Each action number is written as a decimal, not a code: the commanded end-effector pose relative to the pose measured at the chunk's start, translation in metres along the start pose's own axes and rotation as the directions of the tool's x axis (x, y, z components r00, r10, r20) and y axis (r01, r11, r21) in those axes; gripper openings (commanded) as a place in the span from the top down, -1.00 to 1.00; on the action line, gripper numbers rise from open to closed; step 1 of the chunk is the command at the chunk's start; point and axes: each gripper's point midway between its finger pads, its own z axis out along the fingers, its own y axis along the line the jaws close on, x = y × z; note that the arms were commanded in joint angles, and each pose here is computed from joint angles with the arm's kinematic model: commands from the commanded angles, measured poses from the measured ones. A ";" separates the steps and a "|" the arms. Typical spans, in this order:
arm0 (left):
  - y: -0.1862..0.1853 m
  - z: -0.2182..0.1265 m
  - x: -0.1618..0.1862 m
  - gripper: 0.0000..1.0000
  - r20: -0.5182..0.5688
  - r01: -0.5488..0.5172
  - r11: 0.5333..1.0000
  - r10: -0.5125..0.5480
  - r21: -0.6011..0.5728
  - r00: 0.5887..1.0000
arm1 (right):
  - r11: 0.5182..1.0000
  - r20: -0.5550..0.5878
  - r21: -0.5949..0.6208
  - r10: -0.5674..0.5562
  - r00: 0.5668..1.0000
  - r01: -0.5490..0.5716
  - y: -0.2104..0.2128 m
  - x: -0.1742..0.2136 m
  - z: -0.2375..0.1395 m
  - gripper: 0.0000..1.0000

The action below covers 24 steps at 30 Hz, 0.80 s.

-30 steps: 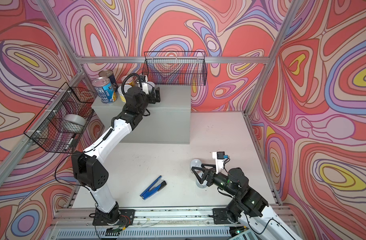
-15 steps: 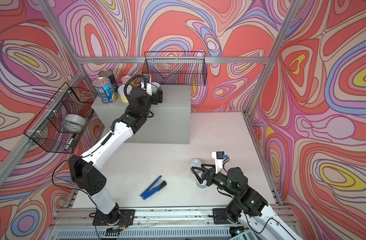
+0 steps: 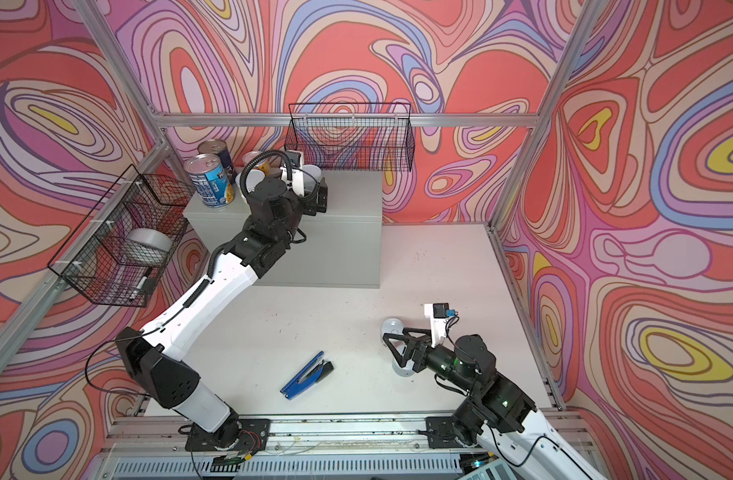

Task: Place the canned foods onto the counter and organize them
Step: 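Draw the left gripper back from the cabinet while the right gripper rises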

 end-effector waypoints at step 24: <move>-0.008 -0.106 -0.003 -1.00 -0.163 0.343 0.895 -0.307 0.286 0.938 | 0.868 0.003 0.469 -0.186 0.982 0.163 -0.048 -0.047 -0.035 -0.97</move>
